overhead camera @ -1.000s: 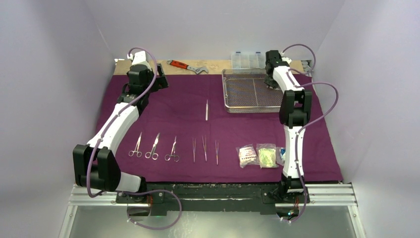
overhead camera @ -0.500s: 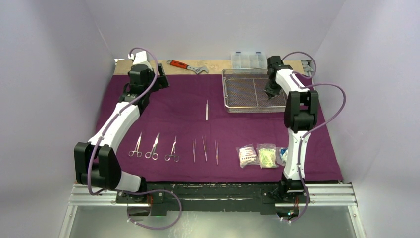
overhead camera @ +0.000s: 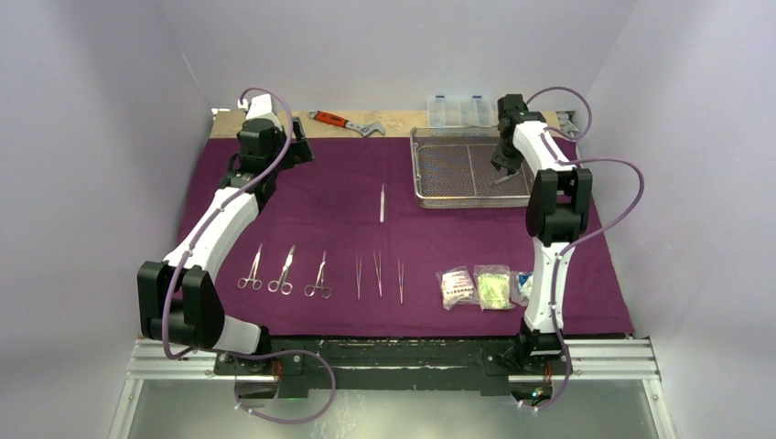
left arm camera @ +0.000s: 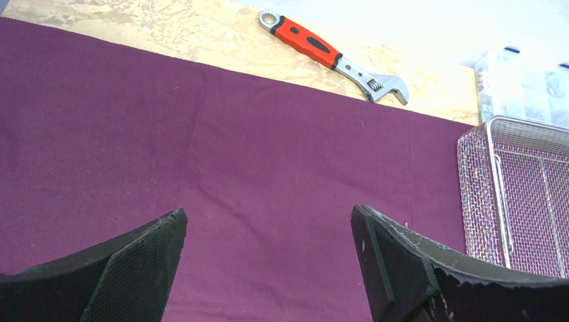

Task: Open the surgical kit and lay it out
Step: Pick up the medical item from the container.

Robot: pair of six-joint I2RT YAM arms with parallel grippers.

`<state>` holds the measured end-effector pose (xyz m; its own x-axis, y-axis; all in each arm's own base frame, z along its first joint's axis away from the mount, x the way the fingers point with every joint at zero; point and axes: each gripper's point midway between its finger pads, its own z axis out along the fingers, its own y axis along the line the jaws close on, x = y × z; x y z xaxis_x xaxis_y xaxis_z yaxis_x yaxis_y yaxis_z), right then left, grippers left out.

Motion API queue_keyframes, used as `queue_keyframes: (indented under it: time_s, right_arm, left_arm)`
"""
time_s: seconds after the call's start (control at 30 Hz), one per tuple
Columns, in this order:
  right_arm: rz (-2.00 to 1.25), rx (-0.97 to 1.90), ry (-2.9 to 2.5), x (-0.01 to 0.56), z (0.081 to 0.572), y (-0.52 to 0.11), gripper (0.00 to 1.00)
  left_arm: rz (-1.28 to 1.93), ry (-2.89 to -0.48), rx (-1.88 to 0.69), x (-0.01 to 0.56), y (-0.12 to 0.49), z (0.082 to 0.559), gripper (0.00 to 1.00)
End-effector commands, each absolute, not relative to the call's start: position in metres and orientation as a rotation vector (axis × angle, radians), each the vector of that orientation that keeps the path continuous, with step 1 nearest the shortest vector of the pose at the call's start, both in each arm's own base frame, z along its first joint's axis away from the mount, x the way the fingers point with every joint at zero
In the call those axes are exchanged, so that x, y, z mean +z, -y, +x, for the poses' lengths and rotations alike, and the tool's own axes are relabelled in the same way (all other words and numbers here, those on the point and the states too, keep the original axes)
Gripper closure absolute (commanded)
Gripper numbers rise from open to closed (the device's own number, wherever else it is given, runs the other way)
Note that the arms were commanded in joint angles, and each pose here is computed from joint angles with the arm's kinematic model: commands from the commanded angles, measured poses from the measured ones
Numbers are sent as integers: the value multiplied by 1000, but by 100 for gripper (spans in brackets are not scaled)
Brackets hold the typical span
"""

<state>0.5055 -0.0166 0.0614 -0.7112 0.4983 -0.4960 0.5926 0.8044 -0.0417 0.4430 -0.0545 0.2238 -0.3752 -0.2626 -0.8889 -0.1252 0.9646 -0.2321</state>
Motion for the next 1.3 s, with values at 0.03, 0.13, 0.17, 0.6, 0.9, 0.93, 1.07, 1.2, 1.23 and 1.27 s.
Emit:
queue_keyframes:
  time_s: [0.03,0.13,0.17,0.6,0.9,0.93,1.07,1.2,1.23,1.27]
  right_arm:
    - [882,-263,-2459,76,518,31,66]
    - [897,-246,-2476,68,519,30,67]
    - [901,-243,-2481,65,519,30,67]
    - [927,-180,-2564,27,510,18,69]
    - [978,-160,-2563,20,510,29,92]
    - [974,-154,-2555,23,512,29,92]
    - [939,-136,-2471,46,524,32,93]
    - [914,-85,-2416,70,530,29,93]
    - [910,-71,-2393,78,533,29,92]
    - [904,-58,-2377,84,534,29,91]
  left_arm:
    - [-274,-1886,-168,249,55,452,8]
    - [-275,-1885,-167,249,55,452,8]
    - [-275,-1884,-167,250,55,452,8]
    - [-274,-1884,-167,251,55,454,8]
    - [-273,-1878,-162,255,54,454,8]
    - [-272,-1878,-163,255,55,455,8]
    - [-268,-1880,-173,255,56,455,8]
    - [-263,-1883,-190,254,59,455,8]
    - [-260,-1887,-196,252,60,455,8]
    - [-257,-1889,-201,252,61,455,8]
